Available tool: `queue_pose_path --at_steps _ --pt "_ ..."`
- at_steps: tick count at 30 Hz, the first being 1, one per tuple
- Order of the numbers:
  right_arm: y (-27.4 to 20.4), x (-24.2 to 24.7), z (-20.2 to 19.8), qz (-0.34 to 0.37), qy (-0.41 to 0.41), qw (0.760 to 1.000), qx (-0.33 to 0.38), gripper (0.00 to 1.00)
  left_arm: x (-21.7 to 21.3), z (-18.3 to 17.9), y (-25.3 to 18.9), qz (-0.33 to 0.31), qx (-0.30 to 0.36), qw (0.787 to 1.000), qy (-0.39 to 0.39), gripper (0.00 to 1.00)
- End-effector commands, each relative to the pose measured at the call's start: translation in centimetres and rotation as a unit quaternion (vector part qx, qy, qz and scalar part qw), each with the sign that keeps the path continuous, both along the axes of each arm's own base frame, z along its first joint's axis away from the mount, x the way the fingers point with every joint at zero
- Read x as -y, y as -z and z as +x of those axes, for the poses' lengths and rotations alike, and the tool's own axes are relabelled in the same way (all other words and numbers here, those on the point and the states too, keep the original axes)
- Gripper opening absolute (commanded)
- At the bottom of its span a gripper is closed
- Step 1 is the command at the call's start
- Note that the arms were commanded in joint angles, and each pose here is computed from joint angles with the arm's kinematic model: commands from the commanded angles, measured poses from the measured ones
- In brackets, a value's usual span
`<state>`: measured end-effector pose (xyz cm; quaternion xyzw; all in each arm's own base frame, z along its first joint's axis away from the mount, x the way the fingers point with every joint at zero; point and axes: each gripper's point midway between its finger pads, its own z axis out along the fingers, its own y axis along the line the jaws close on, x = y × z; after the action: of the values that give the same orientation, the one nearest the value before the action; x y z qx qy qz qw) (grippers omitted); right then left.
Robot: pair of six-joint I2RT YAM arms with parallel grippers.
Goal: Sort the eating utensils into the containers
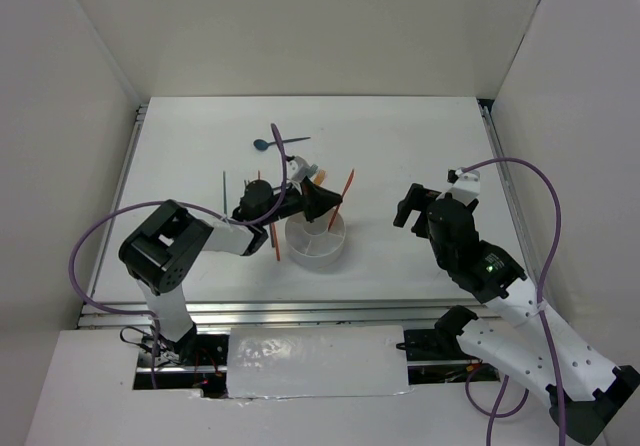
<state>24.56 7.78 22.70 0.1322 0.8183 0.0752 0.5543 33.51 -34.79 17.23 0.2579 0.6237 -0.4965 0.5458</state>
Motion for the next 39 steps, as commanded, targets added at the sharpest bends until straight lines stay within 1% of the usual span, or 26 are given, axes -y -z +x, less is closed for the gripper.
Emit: queue_pose_path --at_steps 1,6,7,9,10,12,13,15,16,17,19,20,21,22,25,26,27,29,30,31,32,33,35,37,38,39 --pt "-0.3 0.5 0.1 -0.002 0.011 1.000 0.009 1.00 0.1 -0.7 -0.1 0.004 0.032 0.999 0.014 0.05" --pt "-0.3 0.4 0.1 0.000 0.010 1.000 0.008 1.00 0.1 -0.4 0.9 0.022 0.013 1.000 0.010 0.16" --pt "-0.3 0.4 0.1 -0.001 0.009 1.000 0.007 1.00 0.1 -0.4 0.7 0.021 0.015 1.000 0.009 0.24" --pt "-0.2 0.4 0.1 0.000 0.010 1.000 0.007 1.00 -0.1 -0.4 0.1 0.016 0.020 1.000 0.003 0.32" --pt "-0.1 0.4 0.1 0.000 0.009 1.000 0.006 1.00 -0.1 -0.3 -0.1 0.016 0.021 1.000 0.000 0.39" --pt "-0.1 0.4 0.1 -0.001 0.009 1.000 0.005 1.00 -0.3 -0.2 -1.2 0.015 0.034 0.999 -0.004 0.42" --pt "-0.1 0.4 0.1 -0.001 0.010 1.000 0.004 1.00 -0.3 -0.3 -1.1 0.022 0.029 0.999 -0.005 0.45" --pt "-0.2 0.4 0.2 -0.002 0.010 1.000 0.005 1.00 -0.6 -0.2 -2.9 0.022 0.052 0.998 -0.011 0.47" --pt "-0.2 0.3 0.2 -0.001 0.008 1.000 0.006 1.00 -0.7 -0.3 -2.6 0.035 0.040 0.999 -0.012 0.49" --pt "-0.3 0.3 0.2 0.000 0.007 1.000 0.007 1.00 -0.9 0.0 -4.1 0.038 0.061 0.997 -0.021 0.50" --pt "-0.4 0.3 0.2 0.001 0.007 1.000 0.008 1.00 -1.4 0.4 -5.3 0.050 0.066 0.996 -0.037 0.53" --pt "-0.5 0.3 0.2 0.003 0.007 1.000 0.010 1.00 -1.8 0.5 -5.4 0.069 0.060 0.995 -0.043 0.55" --pt "-0.6 0.2 0.2 0.003 0.006 1.000 0.010 1.00 -2.7 0.9 -7.0 0.071 0.064 0.993 -0.071 0.56" --pt "-0.6 0.2 0.2 0.004 0.005 1.000 0.011 1.00 -3.5 1.6 -7.3 0.082 0.054 0.991 -0.089 0.61" --pt "-0.8 0.2 0.1 0.007 0.003 1.000 0.014 1.00 -7.3 3.5 -7.8 0.120 -0.026 0.977 -0.176 0.66" --pt "-0.7 0.2 0.2 0.006 0.004 1.000 0.013 1.00 -9.0 3.4 -7.4 0.151 -0.063 0.966 -0.202 0.67" --pt "-0.5 0.4 0.1 0.007 0.010 1.000 0.012 1.00 -11.1 4.4 -7.1 0.169 -0.080 0.949 -0.254 0.68" --pt "-0.5 0.5 0.1 0.010 0.014 1.000 0.017 1.00 -14.8 5.3 -6.9 0.186 -0.110 0.919 -0.330 0.69" --pt "-0.7 0.3 0.2 0.016 0.011 0.999 0.025 1.00 -18.6 5.9 -5.7 0.206 -0.131 0.878 -0.412 0.81" --pt "-0.8 0.3 0.2 0.018 0.009 0.999 0.030 1.00 -20.6 5.9 -4.3 0.197 -0.155 0.855 -0.455 0.85" --pt "-0.9 0.1 0.2 0.019 0.003 0.999 0.032 1.00 -22.7 6.0 -4.3 0.183 -0.172 0.832 -0.494 0.90" --pt "-0.9 0.0 0.3 0.019 -0.001 0.999 0.032 1.00 -26.2 6.0 -2.7 0.192 -0.210 0.800 -0.528 0.91" --pt "-0.9 -0.1 0.4 0.019 0.000 0.999 0.030 1.00 -28.7 6.4 -0.5 0.195 -0.263 0.767 -0.552 0.92" --pt "-0.8 0.0 0.4 0.021 0.007 0.999 0.024 1.00 -32.0 6.4 2.9 0.245 -0.312 0.706 -0.586 0.90" --pt "-0.7 0.0 0.3 0.021 0.006 0.999 0.024 1.00 -33.1 6.3 3.9 0.264 -0.327 0.680 -0.601 0.91" --pt "-1.1 -0.1 0.4 0.028 0.005 0.999 0.035 1.00 -34.2 5.8 4.6 0.284 -0.347 0.648 -0.615 0.91"
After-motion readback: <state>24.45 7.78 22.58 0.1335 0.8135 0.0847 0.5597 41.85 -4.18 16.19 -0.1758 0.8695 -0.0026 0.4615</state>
